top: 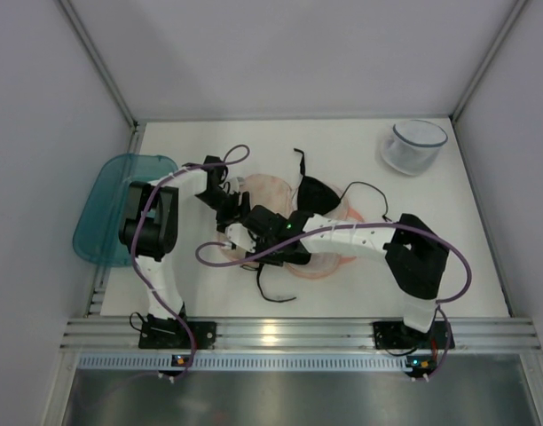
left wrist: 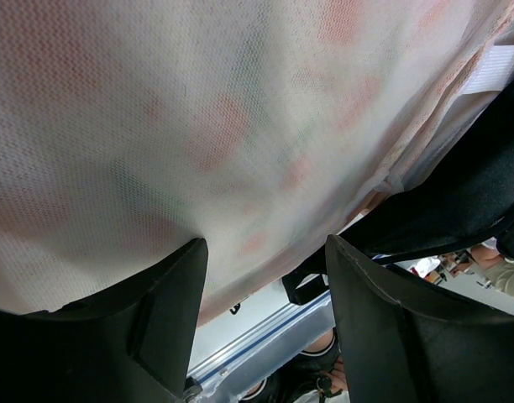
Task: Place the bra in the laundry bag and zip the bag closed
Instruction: Adjust the bra in the laundry bag.
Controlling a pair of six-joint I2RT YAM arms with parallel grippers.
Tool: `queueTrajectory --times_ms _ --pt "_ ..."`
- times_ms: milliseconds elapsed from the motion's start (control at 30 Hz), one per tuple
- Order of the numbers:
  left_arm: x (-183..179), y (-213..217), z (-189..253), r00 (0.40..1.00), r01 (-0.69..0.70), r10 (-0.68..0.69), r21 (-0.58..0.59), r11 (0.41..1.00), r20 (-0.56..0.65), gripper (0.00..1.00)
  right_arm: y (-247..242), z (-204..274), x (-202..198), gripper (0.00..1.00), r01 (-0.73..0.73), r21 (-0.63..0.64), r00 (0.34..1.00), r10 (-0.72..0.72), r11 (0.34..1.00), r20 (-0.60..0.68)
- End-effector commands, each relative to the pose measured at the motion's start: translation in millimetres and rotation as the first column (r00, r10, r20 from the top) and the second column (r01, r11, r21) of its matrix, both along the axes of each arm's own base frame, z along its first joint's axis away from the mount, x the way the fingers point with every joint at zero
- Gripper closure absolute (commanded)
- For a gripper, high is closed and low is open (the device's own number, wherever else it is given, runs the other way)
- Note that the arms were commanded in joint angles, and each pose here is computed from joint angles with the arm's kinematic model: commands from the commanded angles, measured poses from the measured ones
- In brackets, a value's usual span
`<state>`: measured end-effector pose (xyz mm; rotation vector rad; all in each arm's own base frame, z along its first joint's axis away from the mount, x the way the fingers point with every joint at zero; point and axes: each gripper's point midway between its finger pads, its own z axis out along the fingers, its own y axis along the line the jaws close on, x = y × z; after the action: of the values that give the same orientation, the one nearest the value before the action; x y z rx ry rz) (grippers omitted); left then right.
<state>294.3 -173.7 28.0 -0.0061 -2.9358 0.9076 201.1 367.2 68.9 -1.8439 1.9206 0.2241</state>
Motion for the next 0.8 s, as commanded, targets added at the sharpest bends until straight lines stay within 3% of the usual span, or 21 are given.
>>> queueTrajectory --times_ms 0,100,333,533,767 --pt "3 23 -49 0.999 0.038 -0.042 0.145 0.989 0.022 0.34 12 -5 4 0.6 -0.003 0.023 0.999 0.002 1.0 0.038" --pt "3 25 -50 0.999 0.038 -0.041 0.151 0.988 0.021 0.34 4 -14 3 0.64 -0.01 -0.004 0.999 0.01 1.0 0.043" --pt "3 29 -53 0.999 0.038 -0.041 0.16 0.986 0.012 0.35 -13 14 11 1.0 0.011 0.031 0.995 -0.014 0.999 0.102" --pt "2 33 -53 0.999 0.044 -0.048 0.179 0.983 0.013 0.35 -38 56 15 1.0 0.03 0.094 0.992 -0.042 0.995 0.12" --pt "3 34 -55 0.999 0.047 -0.049 0.18 0.982 0.003 0.35 -92 43 19 1.0 0.062 0.032 0.995 -0.065 0.998 0.081"
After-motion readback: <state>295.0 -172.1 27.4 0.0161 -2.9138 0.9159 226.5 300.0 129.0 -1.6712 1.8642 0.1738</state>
